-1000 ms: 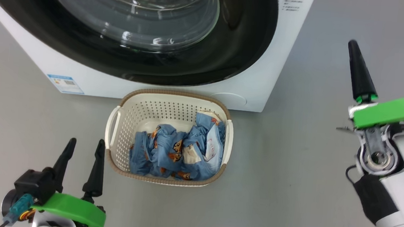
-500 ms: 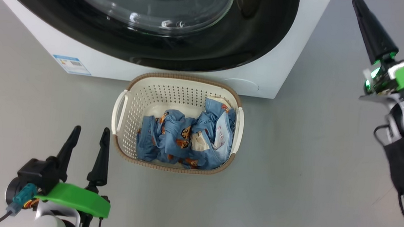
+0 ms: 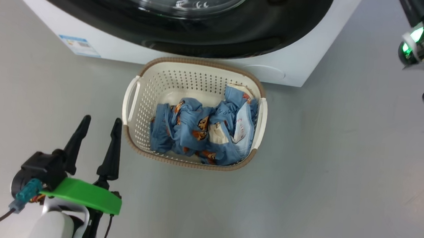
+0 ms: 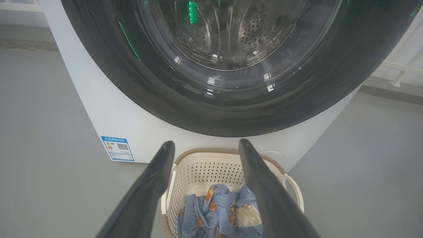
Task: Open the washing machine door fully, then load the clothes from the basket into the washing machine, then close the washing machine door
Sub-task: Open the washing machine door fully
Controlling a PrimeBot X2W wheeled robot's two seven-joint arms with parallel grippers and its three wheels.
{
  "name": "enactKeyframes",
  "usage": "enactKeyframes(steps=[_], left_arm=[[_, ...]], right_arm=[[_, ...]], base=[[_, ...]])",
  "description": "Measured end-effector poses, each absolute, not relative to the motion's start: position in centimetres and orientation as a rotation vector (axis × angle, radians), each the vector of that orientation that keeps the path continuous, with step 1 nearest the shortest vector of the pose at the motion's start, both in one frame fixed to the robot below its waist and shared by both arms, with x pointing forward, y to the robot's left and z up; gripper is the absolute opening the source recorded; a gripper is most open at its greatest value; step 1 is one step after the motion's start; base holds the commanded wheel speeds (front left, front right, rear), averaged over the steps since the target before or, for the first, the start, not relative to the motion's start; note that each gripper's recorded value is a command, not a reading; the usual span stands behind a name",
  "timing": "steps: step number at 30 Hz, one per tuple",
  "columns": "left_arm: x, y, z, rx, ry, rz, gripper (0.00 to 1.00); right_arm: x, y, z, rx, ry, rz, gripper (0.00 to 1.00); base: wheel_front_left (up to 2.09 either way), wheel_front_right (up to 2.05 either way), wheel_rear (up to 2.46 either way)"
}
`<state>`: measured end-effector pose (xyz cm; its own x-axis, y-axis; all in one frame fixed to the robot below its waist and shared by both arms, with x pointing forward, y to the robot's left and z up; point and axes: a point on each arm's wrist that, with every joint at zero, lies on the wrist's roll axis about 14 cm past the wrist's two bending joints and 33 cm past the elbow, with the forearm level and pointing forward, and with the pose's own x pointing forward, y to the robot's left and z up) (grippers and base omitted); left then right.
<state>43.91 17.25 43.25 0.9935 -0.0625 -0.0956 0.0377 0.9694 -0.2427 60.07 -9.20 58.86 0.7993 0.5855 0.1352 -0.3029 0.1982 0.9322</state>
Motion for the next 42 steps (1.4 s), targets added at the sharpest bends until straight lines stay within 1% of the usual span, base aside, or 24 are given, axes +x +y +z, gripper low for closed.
enactKeyframes(steps=[12,22,28,34,42], left_arm=[[44.9,18.1,42.8,-0.250,0.103,-0.024,1.00],[45.2,18.8,42.4,-0.257,0.108,-0.003,1.00],[45.1,19.1,42.4,-0.266,0.107,0.008,1.00],[45.1,19.3,42.5,-0.269,0.103,0.014,1.00],[45.1,19.2,43.8,-0.273,0.071,0.009,1.00]], right_arm=[[62.6,-7.2,58.0,1.216,0.343,0.698,0.00],[64.2,-5.3,56.4,1.174,0.394,0.717,0.00],[64.9,-4.5,56.4,1.170,0.395,0.728,0.00],[64.9,-3.9,56.3,1.158,0.411,0.743,0.00],[63.3,-3.3,57.1,1.118,0.450,0.785,0.00]], base=[[0.00,0.00,0.00],[0.00,0.00,0.00],[0.00,0.00,0.00],[0.00,0.00,0.00],[0.00,0.00,0.00]])
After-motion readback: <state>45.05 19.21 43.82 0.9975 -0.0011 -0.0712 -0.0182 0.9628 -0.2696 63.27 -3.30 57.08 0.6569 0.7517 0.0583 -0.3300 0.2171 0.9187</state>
